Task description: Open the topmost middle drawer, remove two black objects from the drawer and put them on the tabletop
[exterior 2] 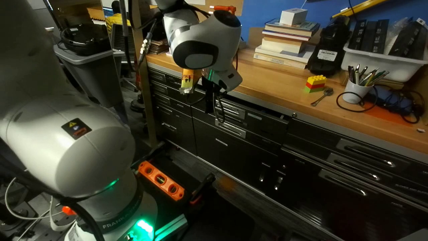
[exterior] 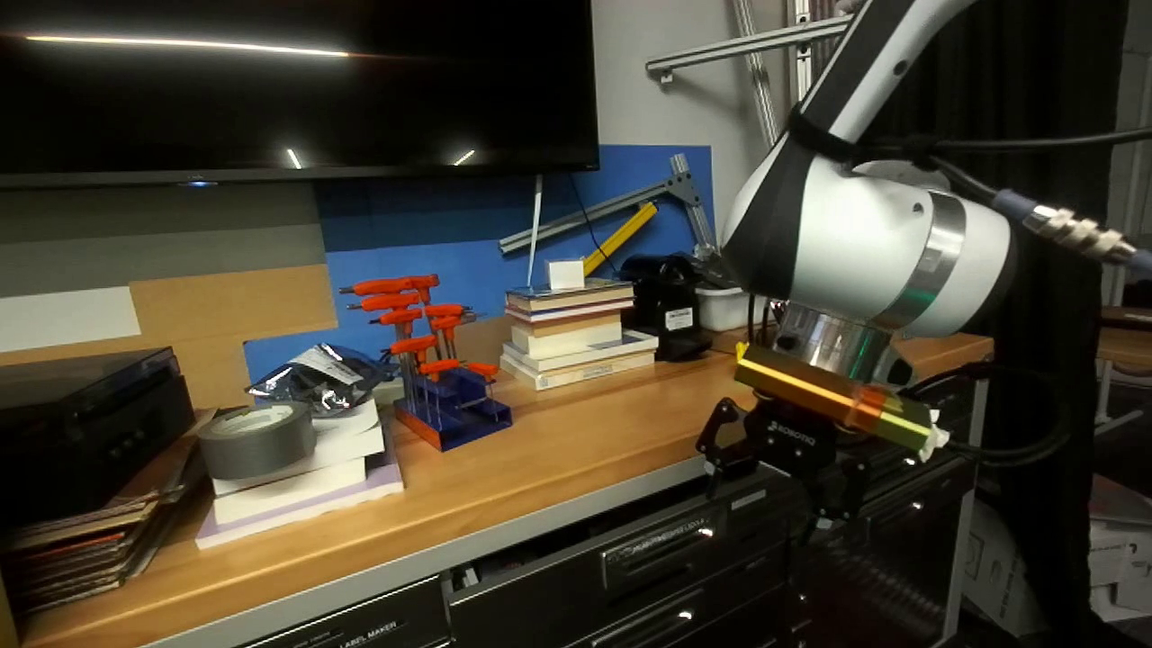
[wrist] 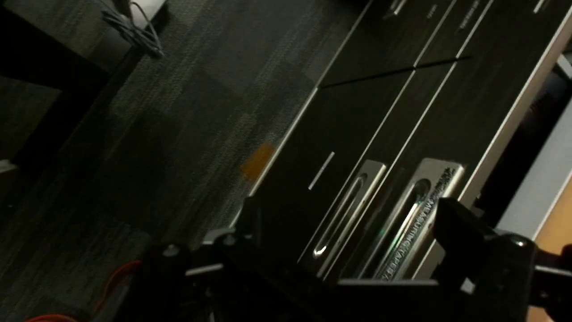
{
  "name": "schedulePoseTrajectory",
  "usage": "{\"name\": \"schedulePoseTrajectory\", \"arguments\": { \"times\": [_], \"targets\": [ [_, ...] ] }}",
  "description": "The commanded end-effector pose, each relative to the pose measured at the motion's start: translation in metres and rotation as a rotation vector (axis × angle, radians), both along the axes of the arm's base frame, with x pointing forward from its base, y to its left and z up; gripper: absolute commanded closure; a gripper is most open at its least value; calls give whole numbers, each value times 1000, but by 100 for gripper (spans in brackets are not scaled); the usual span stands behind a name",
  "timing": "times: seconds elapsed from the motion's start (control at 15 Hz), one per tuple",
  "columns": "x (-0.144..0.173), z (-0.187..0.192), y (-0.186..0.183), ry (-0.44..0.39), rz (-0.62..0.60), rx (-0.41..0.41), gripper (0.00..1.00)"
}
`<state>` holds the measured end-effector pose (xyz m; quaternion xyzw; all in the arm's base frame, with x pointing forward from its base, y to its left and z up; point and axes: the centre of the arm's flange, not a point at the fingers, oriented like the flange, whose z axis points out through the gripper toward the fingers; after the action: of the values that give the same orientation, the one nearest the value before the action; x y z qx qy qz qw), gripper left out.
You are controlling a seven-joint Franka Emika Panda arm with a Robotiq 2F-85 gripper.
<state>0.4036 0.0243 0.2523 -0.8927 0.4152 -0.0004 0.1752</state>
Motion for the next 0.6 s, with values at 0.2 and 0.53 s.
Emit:
{"name": "schedulePoseTrajectory", "arguments": {
  "times": [0.2, 0.53],
  "targets": [
    [24, -23, 30, -263, -253, -3, 0],
    [48, -27, 53, -377, -344, -77, 0]
  ]
}}
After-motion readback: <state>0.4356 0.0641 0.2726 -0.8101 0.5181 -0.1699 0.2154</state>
